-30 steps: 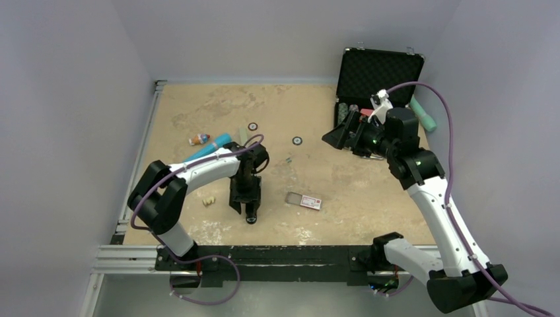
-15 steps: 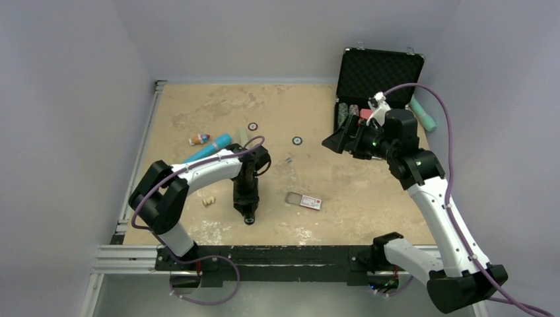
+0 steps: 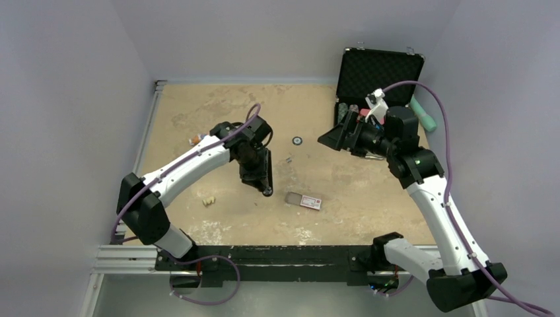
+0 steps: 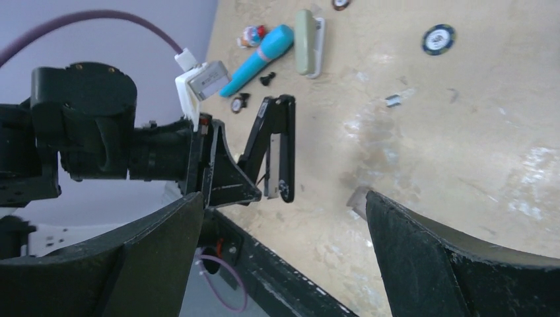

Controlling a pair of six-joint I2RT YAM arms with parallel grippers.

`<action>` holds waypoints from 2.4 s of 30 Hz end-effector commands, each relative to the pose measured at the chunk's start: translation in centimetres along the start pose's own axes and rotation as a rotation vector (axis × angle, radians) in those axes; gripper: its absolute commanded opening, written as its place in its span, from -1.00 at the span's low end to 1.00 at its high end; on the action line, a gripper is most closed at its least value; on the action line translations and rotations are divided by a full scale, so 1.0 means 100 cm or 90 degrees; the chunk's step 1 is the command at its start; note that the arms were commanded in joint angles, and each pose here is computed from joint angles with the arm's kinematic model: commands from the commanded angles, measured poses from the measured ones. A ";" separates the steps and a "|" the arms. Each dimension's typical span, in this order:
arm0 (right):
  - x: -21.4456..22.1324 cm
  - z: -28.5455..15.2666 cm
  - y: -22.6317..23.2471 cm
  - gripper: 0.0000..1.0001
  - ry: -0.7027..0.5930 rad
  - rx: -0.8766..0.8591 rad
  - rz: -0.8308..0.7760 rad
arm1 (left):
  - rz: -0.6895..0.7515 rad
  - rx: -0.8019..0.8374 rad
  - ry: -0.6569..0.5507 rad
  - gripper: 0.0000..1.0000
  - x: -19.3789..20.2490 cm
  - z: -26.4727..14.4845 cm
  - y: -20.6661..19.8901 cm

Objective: Unload the staples from the stapler

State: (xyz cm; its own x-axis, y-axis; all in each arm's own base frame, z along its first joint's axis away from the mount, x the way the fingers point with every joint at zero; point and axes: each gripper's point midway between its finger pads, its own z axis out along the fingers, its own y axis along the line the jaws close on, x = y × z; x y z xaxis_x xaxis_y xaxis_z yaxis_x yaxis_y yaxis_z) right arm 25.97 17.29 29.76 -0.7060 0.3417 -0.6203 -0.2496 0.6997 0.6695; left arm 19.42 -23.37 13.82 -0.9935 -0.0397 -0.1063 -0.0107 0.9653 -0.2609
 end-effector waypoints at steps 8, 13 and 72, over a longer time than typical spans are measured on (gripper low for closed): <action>-0.002 0.011 0.070 0.96 0.035 -0.316 -0.017 | 0.048 0.224 -0.124 -1.00 -0.063 -0.112 -0.057; 0.007 0.011 0.079 0.96 0.048 -0.427 -0.031 | 0.104 0.332 -0.145 -1.00 -0.071 -0.141 -0.072; -0.006 -0.007 0.130 0.49 0.098 -0.662 -0.099 | 0.256 0.761 -0.169 -1.00 -0.075 -0.245 -0.157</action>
State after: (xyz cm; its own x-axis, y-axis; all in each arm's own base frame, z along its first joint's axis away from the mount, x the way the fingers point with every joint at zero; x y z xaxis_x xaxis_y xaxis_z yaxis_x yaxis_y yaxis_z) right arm 23.45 25.64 37.05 -0.7329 0.1506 -0.6635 -0.6802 -0.1438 0.7187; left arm 25.53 -32.15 38.38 -0.9140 0.0171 -0.4052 0.3996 0.2094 -0.8925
